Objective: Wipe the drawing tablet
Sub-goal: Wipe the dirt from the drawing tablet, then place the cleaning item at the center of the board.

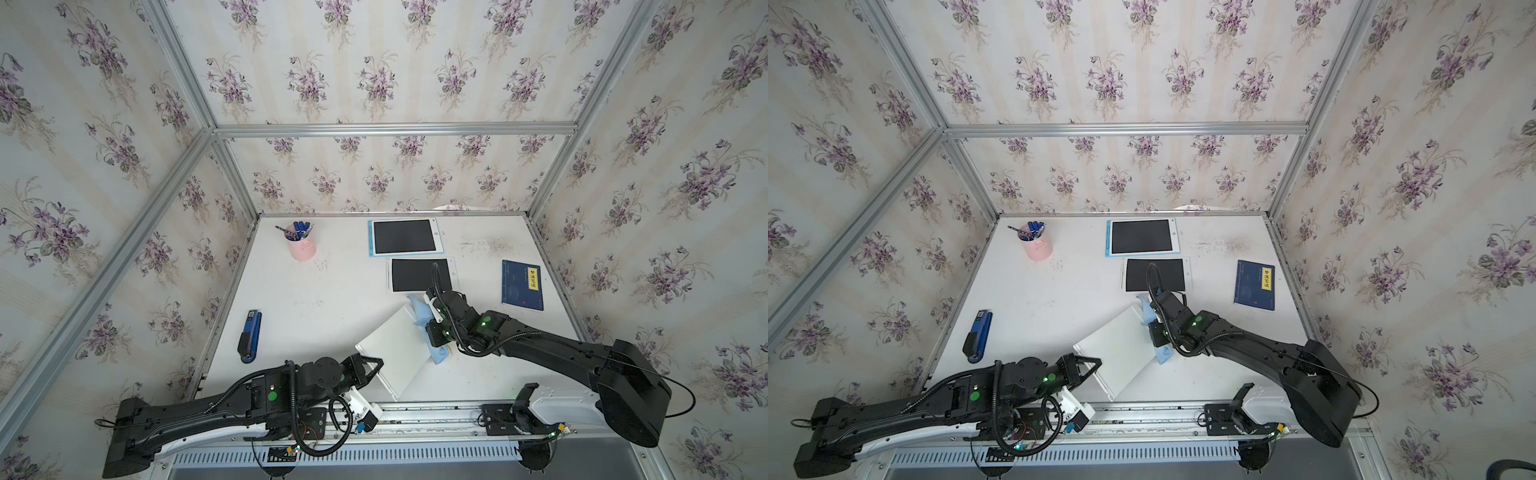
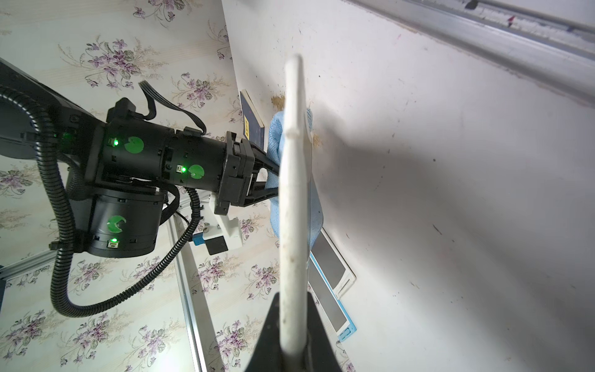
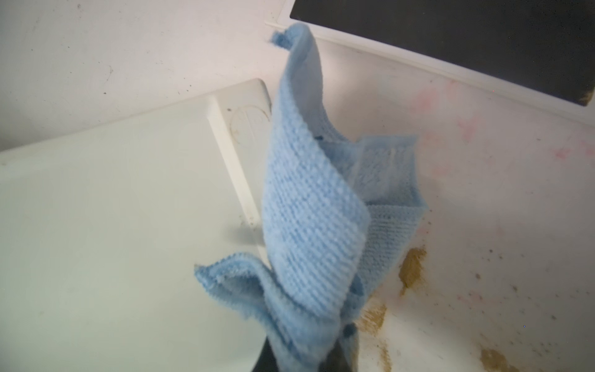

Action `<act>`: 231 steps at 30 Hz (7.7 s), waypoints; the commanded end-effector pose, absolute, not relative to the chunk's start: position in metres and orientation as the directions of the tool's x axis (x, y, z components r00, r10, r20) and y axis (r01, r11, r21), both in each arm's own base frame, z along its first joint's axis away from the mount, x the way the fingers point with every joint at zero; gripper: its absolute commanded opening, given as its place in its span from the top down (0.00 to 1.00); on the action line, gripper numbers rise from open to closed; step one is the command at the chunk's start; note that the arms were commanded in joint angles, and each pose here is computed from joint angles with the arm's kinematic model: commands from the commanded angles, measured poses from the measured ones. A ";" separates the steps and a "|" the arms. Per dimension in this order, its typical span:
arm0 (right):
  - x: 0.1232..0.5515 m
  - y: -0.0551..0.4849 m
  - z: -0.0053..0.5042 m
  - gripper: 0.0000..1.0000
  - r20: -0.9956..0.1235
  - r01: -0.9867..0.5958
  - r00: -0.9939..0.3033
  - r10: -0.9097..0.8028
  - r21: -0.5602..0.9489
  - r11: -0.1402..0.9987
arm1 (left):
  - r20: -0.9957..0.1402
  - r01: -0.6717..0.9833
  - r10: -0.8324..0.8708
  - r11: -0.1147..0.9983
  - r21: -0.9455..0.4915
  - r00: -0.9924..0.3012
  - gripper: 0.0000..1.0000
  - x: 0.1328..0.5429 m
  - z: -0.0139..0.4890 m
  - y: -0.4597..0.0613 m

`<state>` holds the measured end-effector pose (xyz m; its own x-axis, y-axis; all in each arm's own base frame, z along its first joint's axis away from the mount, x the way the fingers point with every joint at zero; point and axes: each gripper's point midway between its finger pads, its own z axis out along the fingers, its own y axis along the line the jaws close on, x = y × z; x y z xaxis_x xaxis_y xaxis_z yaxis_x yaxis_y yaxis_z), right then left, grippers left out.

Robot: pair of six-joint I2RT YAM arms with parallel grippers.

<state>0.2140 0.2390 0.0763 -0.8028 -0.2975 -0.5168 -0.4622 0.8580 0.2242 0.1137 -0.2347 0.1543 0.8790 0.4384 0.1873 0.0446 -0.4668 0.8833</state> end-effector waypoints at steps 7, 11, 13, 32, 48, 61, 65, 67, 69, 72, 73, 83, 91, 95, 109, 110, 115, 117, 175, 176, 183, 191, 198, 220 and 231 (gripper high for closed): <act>0.085 0.330 0.176 1.00 -0.658 -0.777 -0.598 -0.458 0.616 0.128 | 0.166 0.035 0.463 -0.396 0.918 0.871 1.00 0.116 0.175 -0.241; 0.094 0.325 0.173 1.00 -0.658 -0.772 -0.623 -0.424 0.603 0.199 | 0.170 0.035 0.467 -0.399 0.916 0.868 1.00 0.117 0.174 -0.241; 0.122 0.313 0.144 1.00 -0.596 -0.722 -0.691 -0.408 0.576 0.383 | 0.171 0.032 0.468 -0.396 0.918 0.867 1.00 0.118 0.175 -0.241; 0.141 0.303 0.145 1.00 -0.529 -0.626 -0.780 -0.335 0.668 0.402 | 0.179 0.026 0.470 -0.397 0.917 0.864 1.00 0.116 0.176 -0.240; 0.223 0.245 0.068 1.00 -0.298 -0.291 -0.945 -0.133 0.584 0.758 | 0.181 0.030 0.474 -0.404 0.914 0.861 1.00 0.115 0.177 -0.238; 0.058 0.335 0.145 1.00 -0.434 -0.656 -0.674 -0.598 0.724 0.214 | 0.186 0.027 0.479 -0.404 0.914 0.858 1.00 0.115 0.178 -0.237; 0.037 0.337 0.154 1.00 -0.447 -0.653 -0.652 -0.612 0.741 0.155 | 0.187 0.028 0.479 -0.407 0.913 0.858 1.00 0.115 0.178 -0.237; 0.042 0.326 0.132 1.00 -0.414 -0.648 -0.681 -0.604 0.725 0.235 | 0.187 0.028 0.483 -0.403 0.915 0.855 1.00 0.116 0.179 -0.237; 0.064 0.310 0.105 1.00 -0.350 -0.607 -0.750 -0.561 0.700 0.375 | 0.187 0.025 0.483 -0.400 0.916 0.855 1.00 0.116 0.181 -0.236; 0.118 0.266 0.062 1.00 -0.238 -0.442 -0.891 -0.386 0.647 0.621 | 0.188 0.021 0.485 -0.393 0.919 0.854 1.00 0.116 0.183 -0.236; 0.137 0.250 0.052 1.00 -0.212 -0.372 -0.927 -0.311 0.634 0.678 | 0.189 0.017 0.481 -0.393 0.919 0.856 1.00 0.115 0.183 -0.236; 0.236 0.205 0.083 1.00 -0.310 -0.209 -0.951 -0.021 0.588 0.781 | 0.124 0.021 0.500 -0.274 0.962 0.857 1.00 0.111 0.214 -0.228; 0.272 0.144 0.177 1.00 -0.652 -0.134 -0.739 0.172 0.393 0.910 | -0.548 0.499 0.690 0.304 0.812 0.472 1.00 0.153 0.316 -0.209; 0.273 0.135 0.194 1.00 -0.690 -0.123 -0.697 0.196 0.383 0.916 | -0.764 0.682 0.620 0.481 0.551 0.180 1.00 0.165 0.329 -0.211; 0.274 0.147 0.185 1.00 -0.660 -0.159 -0.737 0.149 0.383 0.910 | -0.432 0.389 -0.157 0.245 -0.888 -0.888 1.00 0.232 0.285 -0.190; 0.273 0.150 0.183 1.00 -0.655 -0.174 -0.743 0.140 0.390 0.904 | -0.431 0.381 -0.161 0.268 -0.885 -0.888 1.00 0.230 0.279 -0.188; 0.263 0.194 0.179 1.00 -0.633 -0.317 -0.772 0.053 0.457 0.831 | -0.395 0.337 -0.163 0.297 -0.893 -0.904 1.00 0.224 0.263 -0.185; 0.255 0.215 0.175 1.00 -0.627 -0.363 -0.779 -0.013 0.434 0.825 | -0.383 0.320 -0.167 0.311 -0.895 -0.909 1.00 0.224 0.256 -0.184; 0.205 0.262 0.021 1.00 -0.152 -0.015 -0.984 0.095 0.601 0.799 | -0.279 0.033 -0.302 0.623 -0.782 -0.912 1.00 0.214 0.144 -0.141; 0.208 0.252 0.023 1.00 -0.159 -0.012 -0.982 0.104 0.599 0.801 | -0.287 0.041 -0.300 0.623 -0.781 -0.910 1.00 0.215 0.146 -0.141; 0.260 0.237 0.134 1.00 -0.425 -0.204 -0.896 0.132 0.657 0.726 | -0.342 0.083 -0.315 0.616 -0.784 -0.885 1.00 0.220 0.162 -0.139; 0.349 0.094 0.217 1.00 -0.677 0.125 -0.633 0.376 0.390 0.912 | -0.459 0.215 -0.289 0.599 -0.772 -0.840 1.00 0.225 0.194 -0.143; 0.370 -0.049 0.186 1.00 -0.611 0.576 -0.475 0.634 0.329 0.749 | -0.549 0.325 -0.276 0.571 -0.754 -0.789 0.99 0.230 0.218 -0.147; 0.384 -0.120 0.073 0.37 -0.477 0.841 -0.500 0.723 -0.068 0.537 | -0.603 0.417 -0.291 0.504 -0.757 -0.743 0.93 0.229 0.215 -0.157; 0.392 -0.007 0.155 0.15 -0.592 0.478 -0.615 0.520 0.245 0.844 | -0.636 0.465 -0.294 0.480 -0.744 -0.714 0.92 0.232 0.232 -0.159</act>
<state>0.3893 -0.0470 0.1477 -0.5517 0.6004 -0.5789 0.6347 0.7525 0.1756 0.2286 -0.1556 0.2130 -0.7564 -0.2882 -0.5872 0.3929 0.5175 -0.7602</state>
